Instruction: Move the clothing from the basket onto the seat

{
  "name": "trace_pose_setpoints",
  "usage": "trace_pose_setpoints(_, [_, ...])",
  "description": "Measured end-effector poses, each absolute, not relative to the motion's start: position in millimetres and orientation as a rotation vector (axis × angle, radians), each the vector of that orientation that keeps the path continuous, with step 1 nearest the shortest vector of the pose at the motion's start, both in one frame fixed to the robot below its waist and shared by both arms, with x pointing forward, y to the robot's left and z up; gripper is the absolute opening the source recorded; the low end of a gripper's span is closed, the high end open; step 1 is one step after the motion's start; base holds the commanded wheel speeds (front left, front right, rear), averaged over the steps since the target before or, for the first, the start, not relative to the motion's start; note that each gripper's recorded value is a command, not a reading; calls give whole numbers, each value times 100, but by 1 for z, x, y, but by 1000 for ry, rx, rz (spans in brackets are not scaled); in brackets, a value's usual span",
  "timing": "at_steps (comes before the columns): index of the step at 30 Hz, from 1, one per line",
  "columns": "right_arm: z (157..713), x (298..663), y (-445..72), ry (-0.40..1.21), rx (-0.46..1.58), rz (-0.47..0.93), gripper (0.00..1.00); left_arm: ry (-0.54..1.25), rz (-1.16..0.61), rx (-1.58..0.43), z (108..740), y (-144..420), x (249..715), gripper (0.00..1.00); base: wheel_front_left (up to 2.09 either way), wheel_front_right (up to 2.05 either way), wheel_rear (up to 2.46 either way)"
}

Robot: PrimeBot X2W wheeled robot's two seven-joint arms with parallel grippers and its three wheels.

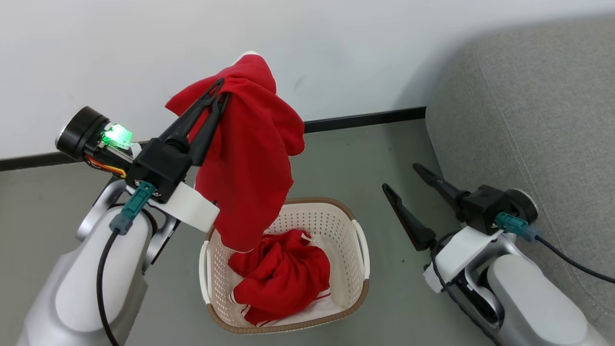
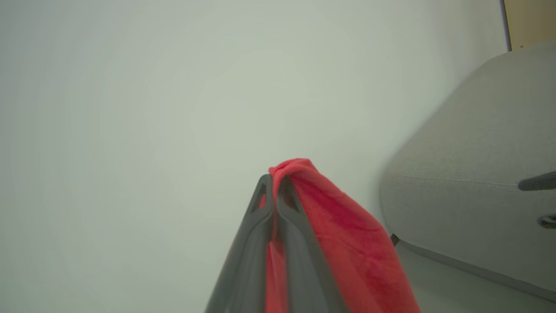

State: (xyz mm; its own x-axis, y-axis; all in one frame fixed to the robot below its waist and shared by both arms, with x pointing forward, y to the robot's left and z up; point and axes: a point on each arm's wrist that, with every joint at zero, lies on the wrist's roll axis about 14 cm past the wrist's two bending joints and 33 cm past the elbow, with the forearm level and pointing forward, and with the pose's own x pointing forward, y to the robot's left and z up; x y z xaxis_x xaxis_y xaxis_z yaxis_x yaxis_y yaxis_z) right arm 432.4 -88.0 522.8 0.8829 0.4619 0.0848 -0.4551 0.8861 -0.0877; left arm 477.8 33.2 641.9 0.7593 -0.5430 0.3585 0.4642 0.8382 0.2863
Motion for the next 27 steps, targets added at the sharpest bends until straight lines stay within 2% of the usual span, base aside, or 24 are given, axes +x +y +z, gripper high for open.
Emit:
trace_pose_setpoints(15, [528,385,-17,-46,184,666,100,-528,-620,202,698,15,419,0,0,0,0])
trace_pose_setpoints(27, [533,380,-14,-24,226,691,100,-589,-664,199,727,3,381,0,0,0,0])
